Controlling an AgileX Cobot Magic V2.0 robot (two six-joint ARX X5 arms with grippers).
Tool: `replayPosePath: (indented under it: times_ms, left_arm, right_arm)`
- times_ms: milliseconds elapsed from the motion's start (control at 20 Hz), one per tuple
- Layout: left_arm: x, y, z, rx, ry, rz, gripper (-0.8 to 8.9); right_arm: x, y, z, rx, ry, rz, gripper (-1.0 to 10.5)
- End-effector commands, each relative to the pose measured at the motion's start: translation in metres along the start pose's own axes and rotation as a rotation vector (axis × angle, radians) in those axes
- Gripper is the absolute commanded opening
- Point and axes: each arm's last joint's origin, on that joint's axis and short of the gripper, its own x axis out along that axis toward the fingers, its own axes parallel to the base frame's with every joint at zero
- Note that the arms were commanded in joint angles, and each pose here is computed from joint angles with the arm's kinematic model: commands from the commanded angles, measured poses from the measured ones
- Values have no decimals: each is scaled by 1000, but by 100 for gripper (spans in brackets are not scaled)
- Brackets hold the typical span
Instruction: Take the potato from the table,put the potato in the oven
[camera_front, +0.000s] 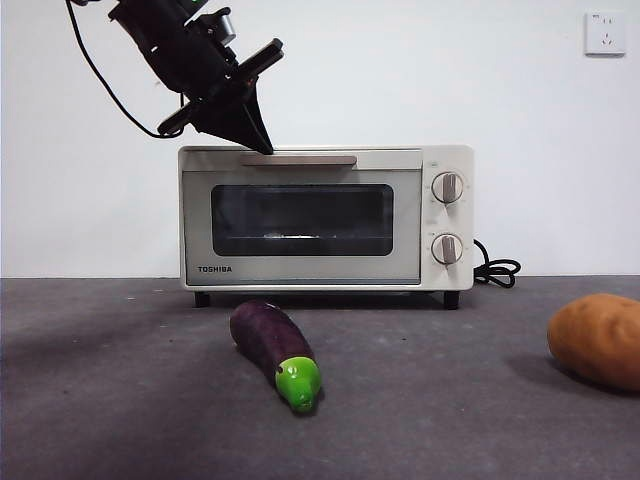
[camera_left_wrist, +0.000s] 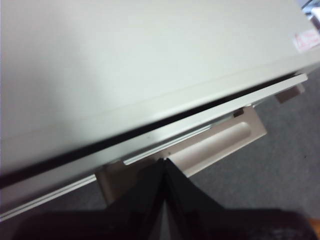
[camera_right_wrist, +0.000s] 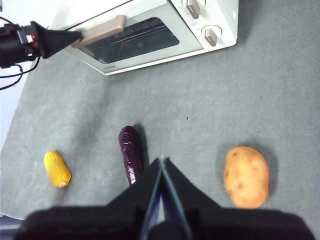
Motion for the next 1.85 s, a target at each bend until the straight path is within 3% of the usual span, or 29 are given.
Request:
replayPosePath:
  times_ms: [50,700,1300,1850]
  left_arm:
    - [17,6,-19,20,124,53,-6]
    - [14,7,-34,88,285,123,-6]
    - [12,6,-44,80,388,165,-6]
    - [15,-12,-53,120,450,167,-6]
  right_arm:
    - [-1,1,1,-14,-7,-3,1]
    - [-1,1,1,-14,-7,-3,1]
    - [-1,0,1,-14,-6,-4,1]
    - [-1,-1,0,-18,-8,-40,1]
